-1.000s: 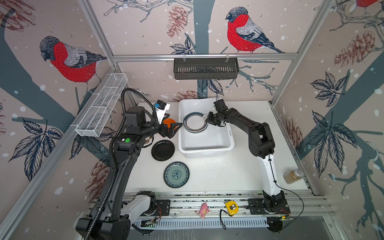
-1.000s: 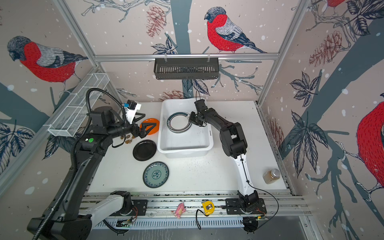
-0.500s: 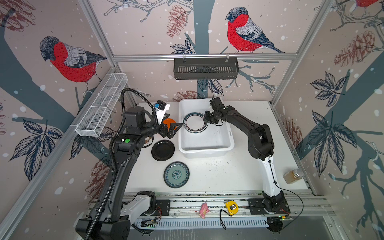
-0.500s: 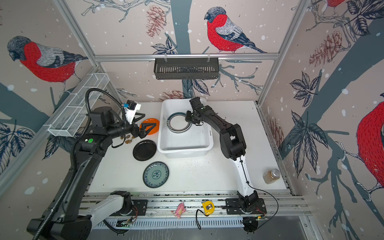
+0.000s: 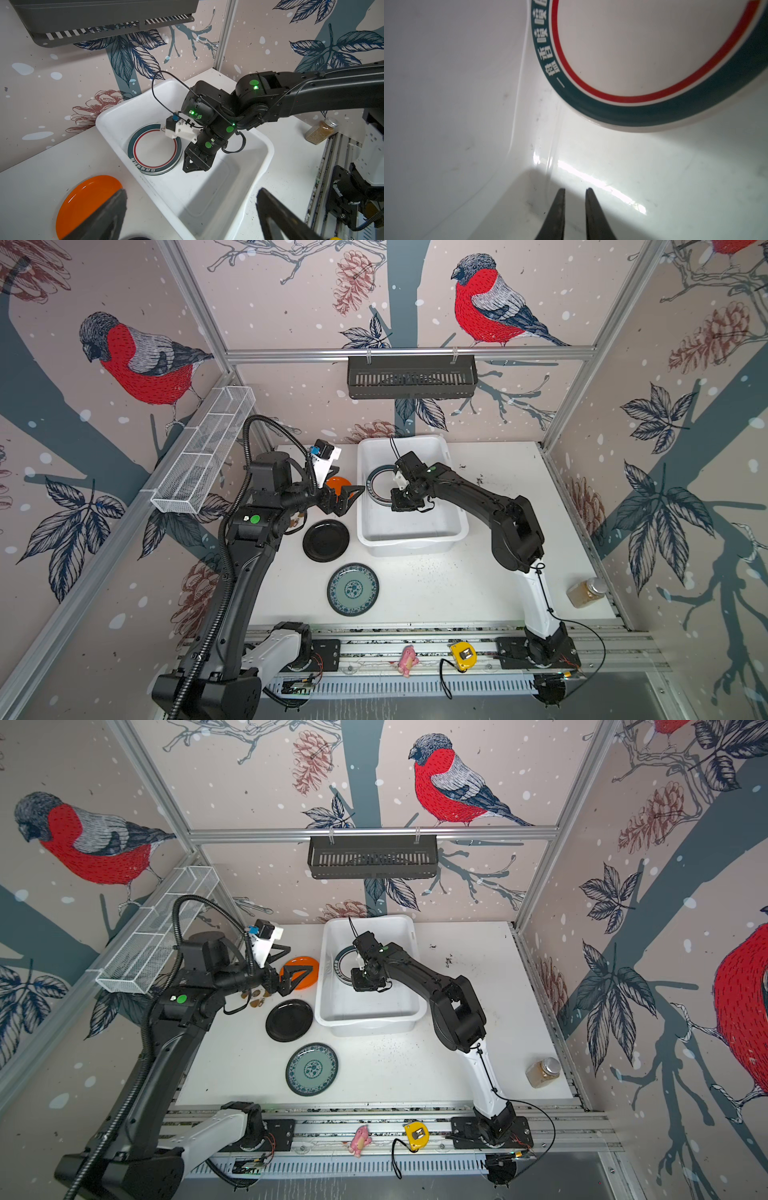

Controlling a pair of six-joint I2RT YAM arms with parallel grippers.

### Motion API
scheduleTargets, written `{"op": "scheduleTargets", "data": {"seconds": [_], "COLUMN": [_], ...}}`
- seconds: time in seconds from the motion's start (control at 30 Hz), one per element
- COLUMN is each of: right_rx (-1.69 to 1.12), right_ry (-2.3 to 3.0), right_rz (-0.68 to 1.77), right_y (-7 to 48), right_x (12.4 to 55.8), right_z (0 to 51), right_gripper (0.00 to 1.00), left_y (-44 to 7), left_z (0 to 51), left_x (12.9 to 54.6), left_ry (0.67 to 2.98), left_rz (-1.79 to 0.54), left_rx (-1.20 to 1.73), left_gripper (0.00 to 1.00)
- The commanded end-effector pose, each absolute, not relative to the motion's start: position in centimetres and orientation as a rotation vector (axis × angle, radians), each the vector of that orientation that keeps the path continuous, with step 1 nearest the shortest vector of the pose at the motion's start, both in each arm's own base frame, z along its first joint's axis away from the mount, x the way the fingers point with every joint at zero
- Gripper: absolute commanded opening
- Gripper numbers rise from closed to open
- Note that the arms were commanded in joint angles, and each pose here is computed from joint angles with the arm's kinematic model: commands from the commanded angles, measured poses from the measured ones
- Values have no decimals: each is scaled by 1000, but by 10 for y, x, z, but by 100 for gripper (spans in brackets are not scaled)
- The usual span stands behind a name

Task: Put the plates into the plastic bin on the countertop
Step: 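Lower the rimmed plate onto the stacked plates in the bin and release, then raise the open right gripper up out of the bin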

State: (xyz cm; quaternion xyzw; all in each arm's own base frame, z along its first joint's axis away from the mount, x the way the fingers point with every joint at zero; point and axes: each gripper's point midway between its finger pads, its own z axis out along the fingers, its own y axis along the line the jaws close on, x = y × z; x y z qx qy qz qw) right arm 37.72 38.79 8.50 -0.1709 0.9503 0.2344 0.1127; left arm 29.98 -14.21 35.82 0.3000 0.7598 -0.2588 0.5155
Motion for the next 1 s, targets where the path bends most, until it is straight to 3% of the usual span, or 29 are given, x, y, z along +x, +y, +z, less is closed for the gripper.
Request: {"op": "scheduleTargets", "data": {"seconds": [0.0,0.5,0.97], "right_rx": [-543,-482,-400], "right_ry": [2821,2866,2834], "right_rz": [674,650,604], "right_y": [387,387,378], "right_x": [372,397,430], "right_z": [74,30,26], "right_gripper": [22,25,26], "left_y": [-143,-143,-143], "left_z": [365,362,361], "left_x": [301,303,303], "left_ry": [1799,1807,1809], "left_rz": [-608,-613,-621], "left_rx": [735,733,729], "left_gripper": [96,96,96]}}
